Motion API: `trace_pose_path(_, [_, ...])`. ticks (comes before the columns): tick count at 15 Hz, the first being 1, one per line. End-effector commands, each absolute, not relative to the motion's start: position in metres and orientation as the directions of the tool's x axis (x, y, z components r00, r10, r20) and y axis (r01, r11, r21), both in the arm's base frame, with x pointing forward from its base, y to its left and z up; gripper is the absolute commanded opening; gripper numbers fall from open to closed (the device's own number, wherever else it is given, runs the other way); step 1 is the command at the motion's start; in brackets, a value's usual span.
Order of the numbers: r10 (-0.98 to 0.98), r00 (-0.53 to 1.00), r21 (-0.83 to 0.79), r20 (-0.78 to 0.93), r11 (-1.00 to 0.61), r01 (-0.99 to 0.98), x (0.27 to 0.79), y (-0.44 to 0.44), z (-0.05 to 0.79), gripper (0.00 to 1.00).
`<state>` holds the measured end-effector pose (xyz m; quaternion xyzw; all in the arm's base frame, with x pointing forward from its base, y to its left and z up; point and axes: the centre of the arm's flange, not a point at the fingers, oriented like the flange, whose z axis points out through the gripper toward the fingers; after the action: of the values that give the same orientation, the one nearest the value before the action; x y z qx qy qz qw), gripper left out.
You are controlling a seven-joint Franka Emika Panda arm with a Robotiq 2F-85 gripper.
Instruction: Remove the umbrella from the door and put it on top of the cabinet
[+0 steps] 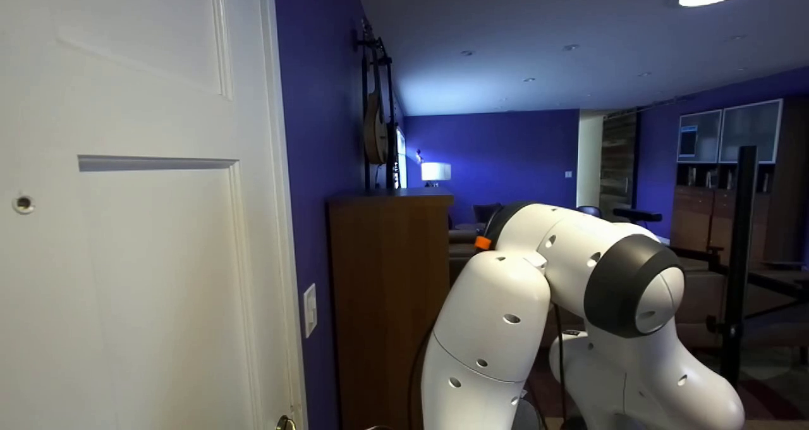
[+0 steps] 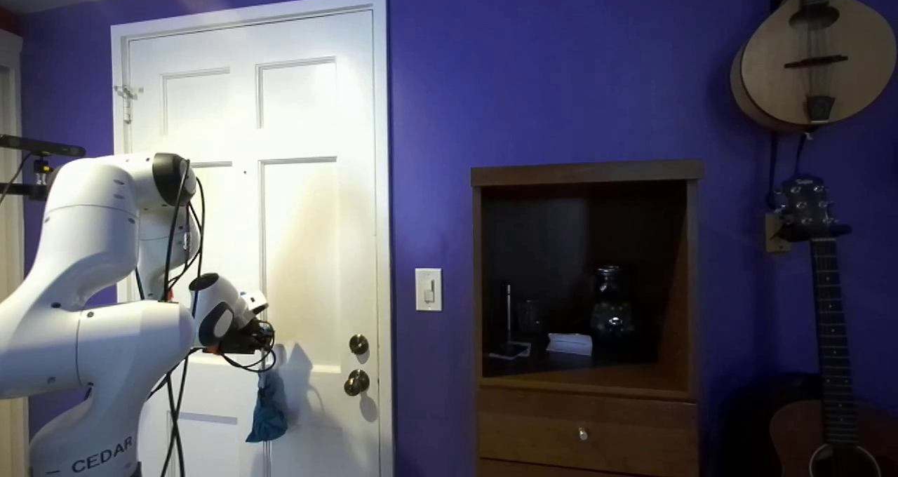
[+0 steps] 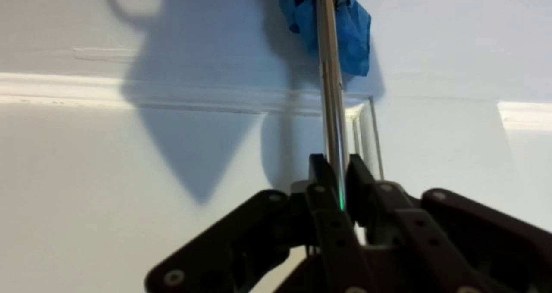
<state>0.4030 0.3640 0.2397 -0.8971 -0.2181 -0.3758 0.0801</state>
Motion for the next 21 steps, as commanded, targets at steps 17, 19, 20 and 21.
trace_pose_path(17, [0.414,0.473,0.082,0.778,-0.813,0.577,0.355,0.331,0.260,0.04])
trace_pose_path(19, [0.423,0.449,0.096,0.787,-0.803,0.588,0.352,0.327,0.261,0.04])
trace_pose_path(20, [0.429,0.433,0.106,0.793,-0.796,0.595,0.351,0.326,0.261,0.04])
trace_pose_path(21, [0.434,0.418,0.114,0.798,-0.790,0.602,0.350,0.325,0.263,0.04])
